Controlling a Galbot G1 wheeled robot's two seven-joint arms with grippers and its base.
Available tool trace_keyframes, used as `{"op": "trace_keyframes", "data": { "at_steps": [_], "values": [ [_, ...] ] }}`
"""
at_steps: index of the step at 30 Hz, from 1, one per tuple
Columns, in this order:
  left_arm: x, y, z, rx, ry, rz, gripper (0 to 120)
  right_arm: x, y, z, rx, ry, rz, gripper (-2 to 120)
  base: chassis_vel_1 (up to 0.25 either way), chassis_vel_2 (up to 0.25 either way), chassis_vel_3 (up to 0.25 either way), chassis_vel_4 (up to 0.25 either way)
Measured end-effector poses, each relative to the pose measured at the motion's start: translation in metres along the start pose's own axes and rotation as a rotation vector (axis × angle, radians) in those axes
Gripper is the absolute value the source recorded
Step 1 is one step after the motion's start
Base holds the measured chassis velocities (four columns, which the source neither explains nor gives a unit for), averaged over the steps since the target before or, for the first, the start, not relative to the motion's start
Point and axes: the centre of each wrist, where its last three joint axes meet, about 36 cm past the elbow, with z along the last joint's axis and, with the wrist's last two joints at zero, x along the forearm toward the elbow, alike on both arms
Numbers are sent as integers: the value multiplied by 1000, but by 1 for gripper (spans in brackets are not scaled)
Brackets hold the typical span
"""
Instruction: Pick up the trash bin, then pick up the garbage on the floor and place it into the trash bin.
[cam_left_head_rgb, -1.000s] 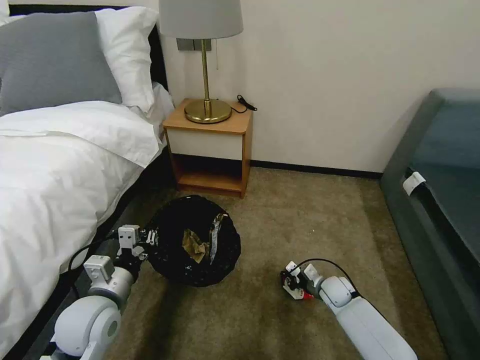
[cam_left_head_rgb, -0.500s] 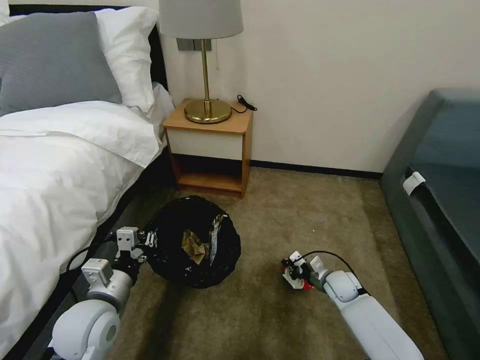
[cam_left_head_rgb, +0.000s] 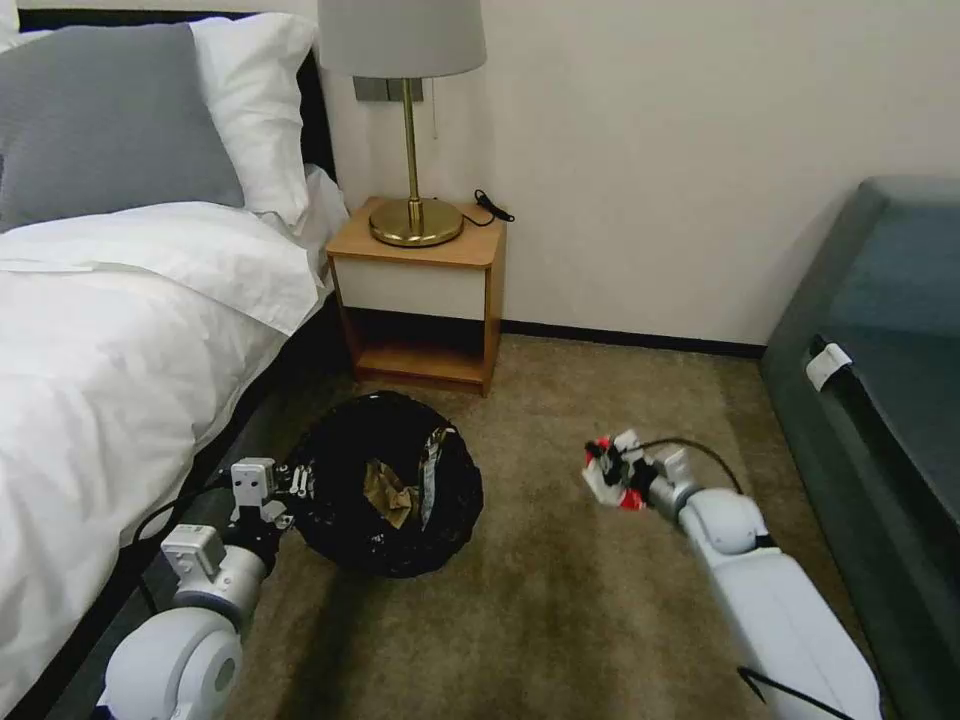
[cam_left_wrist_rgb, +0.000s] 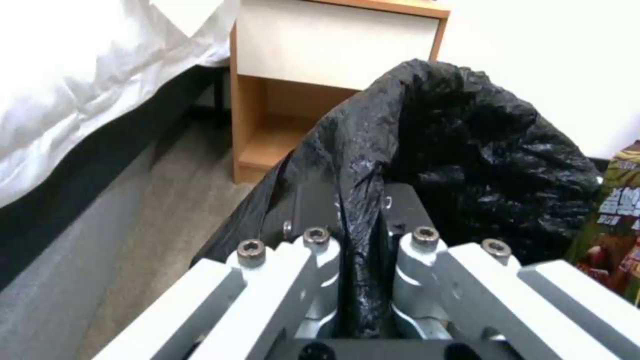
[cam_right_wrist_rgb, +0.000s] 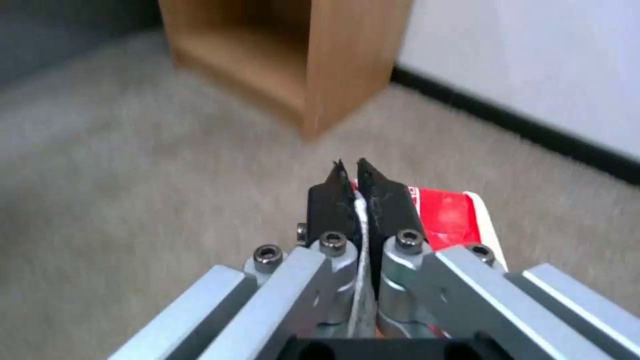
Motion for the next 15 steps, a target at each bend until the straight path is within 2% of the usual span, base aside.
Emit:
{"op": "trace_keyframes", "data": {
  "at_steps": [6,8,15],
  "values": [
    [-2,-5,-1,10,-10,5,5,15,10,-37,-42,-132,-83,0,0,0,0,0],
    [-3,-10,0,16,-14,9,5,25,28,-62,-82,-215,-162,0,0,0,0,0],
    [-6,-16,3,24,-11,16,5,34,71,-105,-187,-351,-318,0,0,0,0,0]
  ]
}}
